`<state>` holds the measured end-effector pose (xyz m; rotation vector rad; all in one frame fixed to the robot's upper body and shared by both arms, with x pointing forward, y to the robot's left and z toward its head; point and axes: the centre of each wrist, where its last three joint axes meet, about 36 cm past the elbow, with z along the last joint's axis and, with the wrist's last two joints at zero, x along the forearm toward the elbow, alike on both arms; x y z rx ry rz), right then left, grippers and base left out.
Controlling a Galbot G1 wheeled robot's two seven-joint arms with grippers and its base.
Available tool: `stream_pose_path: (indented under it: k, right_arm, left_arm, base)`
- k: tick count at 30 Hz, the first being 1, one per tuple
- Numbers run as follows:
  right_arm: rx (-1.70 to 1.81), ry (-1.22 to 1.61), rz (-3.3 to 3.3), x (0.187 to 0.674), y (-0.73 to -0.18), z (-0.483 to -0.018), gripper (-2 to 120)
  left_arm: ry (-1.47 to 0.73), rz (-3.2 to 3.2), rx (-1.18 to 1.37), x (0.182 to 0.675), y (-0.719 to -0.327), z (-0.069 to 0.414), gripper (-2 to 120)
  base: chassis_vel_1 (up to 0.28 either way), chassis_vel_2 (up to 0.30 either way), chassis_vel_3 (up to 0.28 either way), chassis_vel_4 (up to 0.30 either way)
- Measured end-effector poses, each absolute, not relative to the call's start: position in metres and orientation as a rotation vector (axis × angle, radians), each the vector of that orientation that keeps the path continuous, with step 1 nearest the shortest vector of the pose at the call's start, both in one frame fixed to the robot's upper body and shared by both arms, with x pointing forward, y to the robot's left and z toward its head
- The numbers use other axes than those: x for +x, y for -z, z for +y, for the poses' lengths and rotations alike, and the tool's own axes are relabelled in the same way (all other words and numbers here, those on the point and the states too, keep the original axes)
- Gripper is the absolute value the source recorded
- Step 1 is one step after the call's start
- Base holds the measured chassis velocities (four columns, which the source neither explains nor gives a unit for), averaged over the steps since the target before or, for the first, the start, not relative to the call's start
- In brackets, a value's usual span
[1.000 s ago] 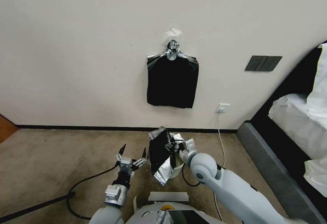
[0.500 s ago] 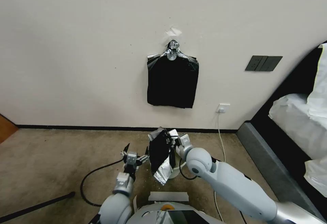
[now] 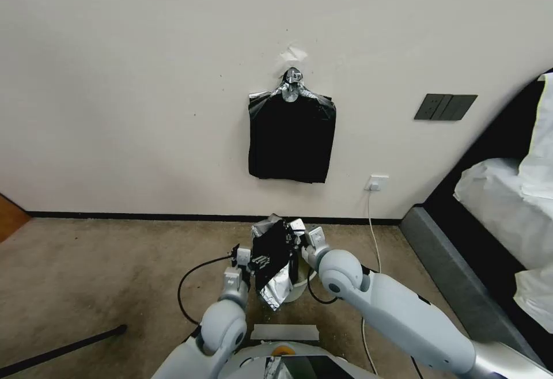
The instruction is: Place a trash bag onto the trash bin.
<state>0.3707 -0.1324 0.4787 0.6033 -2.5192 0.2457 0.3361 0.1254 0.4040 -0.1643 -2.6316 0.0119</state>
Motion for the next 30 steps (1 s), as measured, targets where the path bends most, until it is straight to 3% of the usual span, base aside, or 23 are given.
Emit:
stream_pose_path:
  k: [5,11,17,30]
  right_arm:
    - [0.595,-0.241,-2.518,0.370,-0.477,-0.134,0]
    - [0.593,-0.243,-2.529,0.373,-0.480,-0.134,0]
    - [0.592,-0.242,-2.528,0.373,-0.479,-0.134,0]
    - [0.582,-0.237,-2.526,0.374,-0.477,-0.136,0]
  left_arm:
    - [-0.011,-2.587,-0.162,0.348,-0.403,0.123,94]
    - [-0.054,-2.421,-0.128,0.370,-0.410,0.114,76]
    - [-0.067,-2.334,-0.089,0.383,-0.412,0.107,67]
    - [-0.077,-2.308,-0.046,0.389,-0.411,0.104,22]
  base:
    - [0.000,0.000,0.000,0.000]
    - [0.000,0.000,0.000,0.000]
    - [0.000,0.000,0.000,0.000]
    - [0.000,0.000,0.000,0.000]
